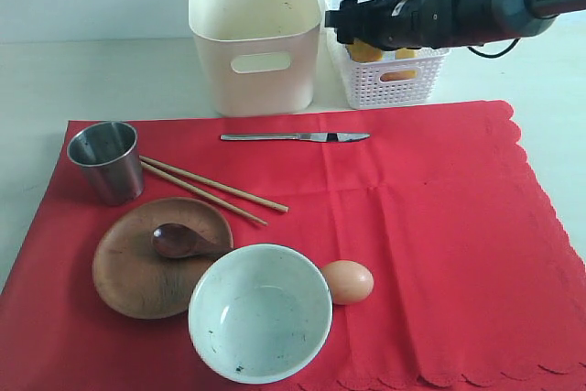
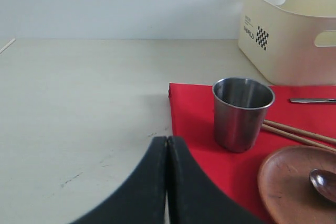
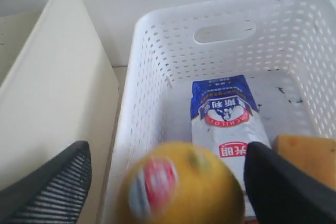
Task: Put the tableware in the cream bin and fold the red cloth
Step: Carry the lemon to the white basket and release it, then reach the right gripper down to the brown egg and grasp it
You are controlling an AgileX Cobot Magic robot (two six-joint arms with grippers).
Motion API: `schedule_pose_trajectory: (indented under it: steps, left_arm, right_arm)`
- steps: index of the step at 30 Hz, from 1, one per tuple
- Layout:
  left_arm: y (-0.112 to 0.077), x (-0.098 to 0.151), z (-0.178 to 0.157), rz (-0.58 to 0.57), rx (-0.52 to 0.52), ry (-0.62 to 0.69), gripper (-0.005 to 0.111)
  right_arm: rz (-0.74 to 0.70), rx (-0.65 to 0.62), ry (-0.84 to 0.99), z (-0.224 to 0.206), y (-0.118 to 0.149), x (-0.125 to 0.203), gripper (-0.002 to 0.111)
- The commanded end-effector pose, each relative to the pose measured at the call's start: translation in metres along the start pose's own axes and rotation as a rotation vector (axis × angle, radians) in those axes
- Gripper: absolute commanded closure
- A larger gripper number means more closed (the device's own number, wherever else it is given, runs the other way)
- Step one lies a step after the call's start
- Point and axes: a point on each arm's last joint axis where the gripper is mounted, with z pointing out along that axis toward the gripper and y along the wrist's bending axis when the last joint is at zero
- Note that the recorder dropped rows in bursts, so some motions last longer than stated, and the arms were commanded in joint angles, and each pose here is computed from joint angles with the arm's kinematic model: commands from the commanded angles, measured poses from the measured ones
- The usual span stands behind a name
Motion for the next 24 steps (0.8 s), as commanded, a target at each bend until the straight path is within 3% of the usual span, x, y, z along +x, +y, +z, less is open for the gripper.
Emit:
schedule_pose_trajectory:
  steps: [1,6,8,13,15,20,24]
  left_arm:
    - [0.000,0.000,0.000,0.004,-0.004,-0.008,0.107]
    - [0.000,0.000,0.000,0.004,-0.004,-0.008,0.107]
    - [0.000,0.000,0.000,0.004,-0.004,-0.008,0.107]
    - [0.000,0.000,0.000,0.004,-0.004,-0.008,0.107]
    - [0.000,0.000,0.000,0.004,-0.004,-0.008,0.107]
    - [0.000,0.000,0.000,0.004,-0.004,-0.008,0.107]
    - [0.000,0.000,0.000,0.004,-0.004,-0.008,0.107]
  right_arm:
    - [-0.054,-0.006,0.039,-0.027,0.007,-0.026,0.031]
    - [-0.184,-0.004,0.123,-0.076,0.016,-0.056,0.034]
    - [-0.206,0.001,0.153,-0.106,0.020,-0.072,0.048]
    - [-0.219,-0.002,0.208,-0.177,0.031,-0.098,0.095]
    - [-0.217,-0.005,0.211,-0.193,0.031,-0.097,0.104]
    - [-0.230,-0.013,0.217,-0.225,0.026,-0.080,0.108]
    - [-0.216,-0.103,0.242,-0.249,0.027,-0.053,0.108]
